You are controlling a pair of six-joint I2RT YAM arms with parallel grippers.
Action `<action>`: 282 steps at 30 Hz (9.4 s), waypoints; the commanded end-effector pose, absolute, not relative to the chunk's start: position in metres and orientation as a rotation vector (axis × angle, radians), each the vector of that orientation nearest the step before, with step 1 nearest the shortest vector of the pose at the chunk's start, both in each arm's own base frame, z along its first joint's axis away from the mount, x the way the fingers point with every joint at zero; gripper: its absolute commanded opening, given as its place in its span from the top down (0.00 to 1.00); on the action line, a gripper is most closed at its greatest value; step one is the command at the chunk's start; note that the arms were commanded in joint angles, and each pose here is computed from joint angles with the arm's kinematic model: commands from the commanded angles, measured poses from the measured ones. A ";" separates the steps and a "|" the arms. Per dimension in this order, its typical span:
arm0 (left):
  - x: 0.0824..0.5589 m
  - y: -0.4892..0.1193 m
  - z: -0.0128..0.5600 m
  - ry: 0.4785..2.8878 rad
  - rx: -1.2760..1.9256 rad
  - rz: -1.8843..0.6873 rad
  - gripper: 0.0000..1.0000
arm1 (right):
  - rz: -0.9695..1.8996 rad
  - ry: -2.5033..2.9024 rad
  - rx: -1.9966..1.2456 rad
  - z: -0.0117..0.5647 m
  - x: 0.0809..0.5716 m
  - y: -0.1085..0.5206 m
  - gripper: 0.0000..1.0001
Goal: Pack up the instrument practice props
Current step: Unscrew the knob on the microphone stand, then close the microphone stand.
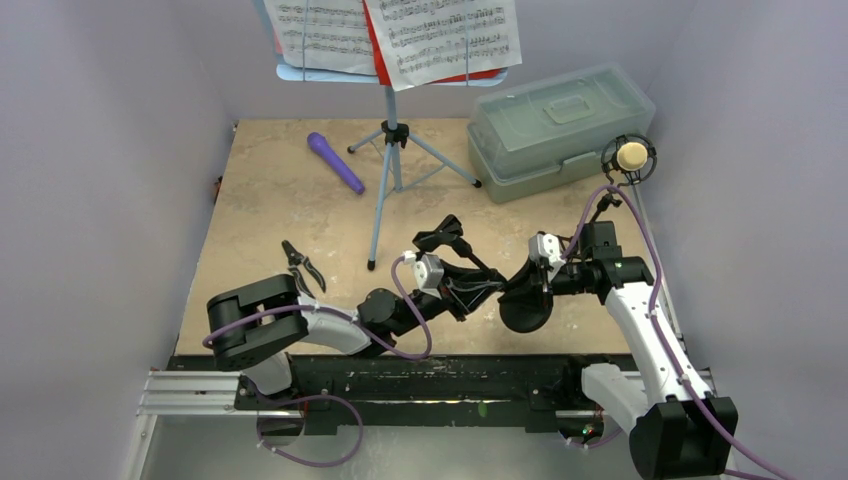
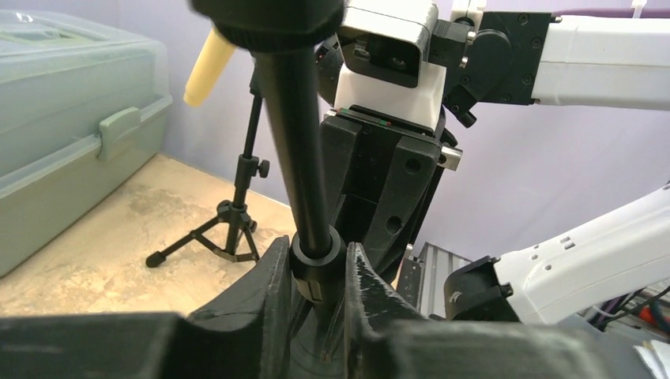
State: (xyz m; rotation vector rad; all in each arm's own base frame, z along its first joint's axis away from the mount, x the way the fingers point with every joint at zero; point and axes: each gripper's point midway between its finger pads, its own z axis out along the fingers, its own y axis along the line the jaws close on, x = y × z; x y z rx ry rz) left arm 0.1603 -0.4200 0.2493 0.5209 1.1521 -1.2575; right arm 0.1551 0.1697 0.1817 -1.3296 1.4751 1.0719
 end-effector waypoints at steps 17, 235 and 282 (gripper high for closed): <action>0.190 -0.399 0.298 1.370 -0.269 -1.053 1.00 | 1.063 1.381 -1.336 0.202 0.161 0.175 1.00; 0.185 -0.309 0.453 1.422 0.098 -0.803 1.00 | 1.066 1.416 -1.311 0.199 0.167 0.174 1.00; 0.164 -0.369 0.347 1.568 0.309 -0.941 0.35 | 1.070 1.407 -1.311 0.202 0.165 0.175 1.00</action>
